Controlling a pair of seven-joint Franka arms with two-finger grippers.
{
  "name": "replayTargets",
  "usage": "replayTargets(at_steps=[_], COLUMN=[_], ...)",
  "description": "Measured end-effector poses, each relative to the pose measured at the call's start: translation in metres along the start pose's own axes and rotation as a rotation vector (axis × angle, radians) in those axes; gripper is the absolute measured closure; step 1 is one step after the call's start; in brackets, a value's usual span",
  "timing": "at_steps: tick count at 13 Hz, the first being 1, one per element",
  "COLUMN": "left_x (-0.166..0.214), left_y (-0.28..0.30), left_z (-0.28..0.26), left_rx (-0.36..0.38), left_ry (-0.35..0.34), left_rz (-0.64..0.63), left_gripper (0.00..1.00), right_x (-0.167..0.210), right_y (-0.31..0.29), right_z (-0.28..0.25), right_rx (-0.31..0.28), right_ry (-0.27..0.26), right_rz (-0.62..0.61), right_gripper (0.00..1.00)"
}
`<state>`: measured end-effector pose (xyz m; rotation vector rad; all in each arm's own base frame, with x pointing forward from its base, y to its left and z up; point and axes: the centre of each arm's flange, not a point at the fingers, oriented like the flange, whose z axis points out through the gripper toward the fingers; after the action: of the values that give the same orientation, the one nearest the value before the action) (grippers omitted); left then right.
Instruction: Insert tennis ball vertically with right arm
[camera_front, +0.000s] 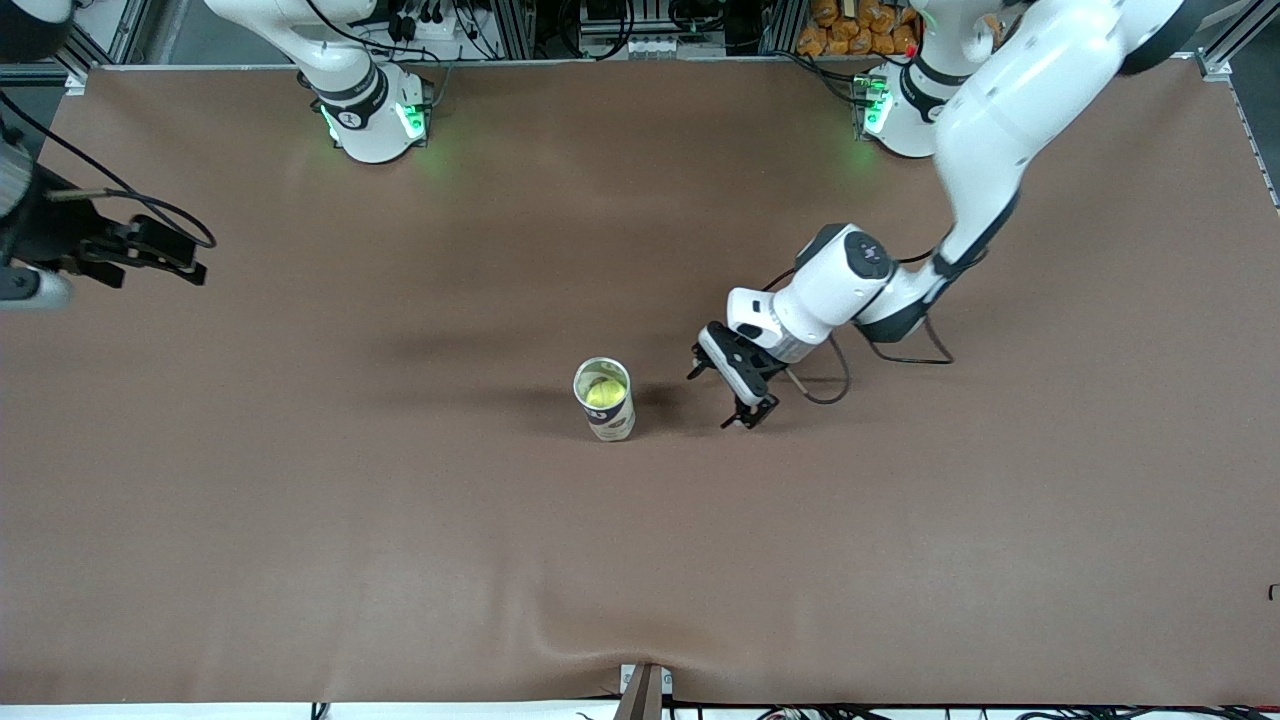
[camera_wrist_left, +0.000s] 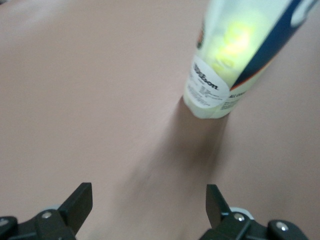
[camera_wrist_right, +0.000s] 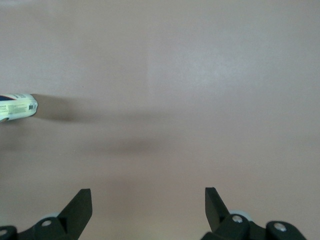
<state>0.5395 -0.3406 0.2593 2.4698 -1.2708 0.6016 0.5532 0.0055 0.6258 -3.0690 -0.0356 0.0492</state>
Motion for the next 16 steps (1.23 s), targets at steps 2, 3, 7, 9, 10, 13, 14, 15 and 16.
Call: replayTargets(at_steps=[2,3,7,9,10,13,14,15,16], left_x=[0.026,0.036,0.072,0.084,0.087,0.089,0.085,0.077,0.067], left_y=[-0.01,-0.015,-0.052,-0.059,-0.062,-0.087,-0.104,-0.124,-0.144], left_z=[-0.054,-0.075,-0.159,-0.185,-0.194,-0.241,-0.261,-0.281,-0.3], left_rx=[0.017,0.024,0.022,0.041,0.049,0.085,0.103,0.123,0.143], left_ry=[-0.128,-0.18,-0.39,-0.419,-0.433,-0.491,-0.486,-0.469,-0.45], left_rz=[-0.026,-0.04,-0.24,-0.338,-0.379,-0.529,-0.573,-0.612,-0.652], left_gripper=[0.0,0.0,0.0,0.0,0.0,0.0,0.0,0.0,0.0], right_x=[-0.007,-0.011,-0.03,-0.029,-0.025,-0.02,-0.02,-0.02,-0.02], right_y=[0.011,0.014,0.015,0.016,0.017,0.022,0.024,0.025,0.026], right_z=[-0.011,-0.016,-0.034,-0.03,-0.024,-0.007,-0.007,-0.008,-0.009], right_rx=[-0.007,-0.014,-0.018,-0.019,-0.019,-0.02,-0.02,-0.019,-0.019], right_ry=[-0.025,-0.039,-0.056,-0.058,-0.053,-0.052,-0.051,-0.049,-0.046], right_rz=[-0.028,-0.024,0.076,0.09,0.093,0.102,0.104,0.106,0.108], right_gripper=[0.0,0.0,0.0,0.0,0.0,0.0,0.0,0.0,0.0])
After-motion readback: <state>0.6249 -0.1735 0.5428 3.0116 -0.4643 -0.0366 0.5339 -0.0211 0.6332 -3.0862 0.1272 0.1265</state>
